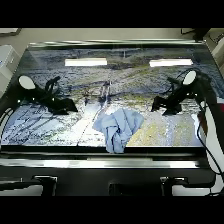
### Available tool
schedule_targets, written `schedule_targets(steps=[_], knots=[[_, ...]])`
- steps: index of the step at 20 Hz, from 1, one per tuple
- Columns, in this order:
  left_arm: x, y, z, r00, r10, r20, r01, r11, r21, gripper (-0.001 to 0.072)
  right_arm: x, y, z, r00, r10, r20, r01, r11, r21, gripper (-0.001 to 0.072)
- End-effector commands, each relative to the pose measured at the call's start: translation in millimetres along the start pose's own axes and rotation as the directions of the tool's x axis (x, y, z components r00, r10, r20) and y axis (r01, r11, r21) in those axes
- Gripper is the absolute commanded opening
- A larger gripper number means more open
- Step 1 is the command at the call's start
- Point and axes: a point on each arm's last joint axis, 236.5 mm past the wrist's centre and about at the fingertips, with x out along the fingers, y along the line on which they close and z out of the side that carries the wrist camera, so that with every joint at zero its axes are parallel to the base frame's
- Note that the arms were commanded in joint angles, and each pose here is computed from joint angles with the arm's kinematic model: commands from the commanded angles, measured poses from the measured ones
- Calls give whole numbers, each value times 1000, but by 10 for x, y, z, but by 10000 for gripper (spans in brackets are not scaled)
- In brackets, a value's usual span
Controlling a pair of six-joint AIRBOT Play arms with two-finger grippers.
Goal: Fold the clothes and pants, and hang the long-sleeved shirts on hangers.
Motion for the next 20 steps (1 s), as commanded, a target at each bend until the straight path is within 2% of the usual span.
schedule_targets(steps=[1, 7, 12, 15, 16, 17, 18, 19, 20], knots=[[440, 204, -121, 989, -140, 43, 145, 975, -171, 712, 265, 352, 26, 981, 191, -24, -192, 981, -13, 707], [1076, -257, -220, 962, -271, 12, 270, 949, -166, 712, 362, 345, -18, 978, 204, -45, -205, 979, -6, 707], [1273, -446, -96, 956, -286, 69, 294, 939, -180, 711, 561, 320, -217, 968, 230, -105, -229, 973, 16, 708], [1314, -441, -46, 957, -273, 92, 286, 940, -184, 708, 595, 335, -173, 968, 238, -82, -238, 971, 17, 708], [1344, -459, -68, 958, -273, 84, 284, 942, -181, 612, 598, 344, -139, 968, 243, -69, -242, 970, 19, 707], [1371, -479, -90, 959, -275, 76, 284, 942, -180, 395, 608, 353, -111, 967, 248, -58, -247, 969, 23, 707], [1391, -499, -104, 958, -276, 71, 285, 942, -178, 215, 625, 379, -100, 963, 262, -59, -261, 965, 33, 706], [1398, -511, -114, 959, -276, 68, 284, 943, -175, 119, 649, 420, -101, 956, 286, -67, -283, 958, 47, 697], [1397, -513, -114, 959, -277, 68, 284, 943, -174, 110, 672, 469, -102, 947, 312, -76, -308, 949, 63, 684]])
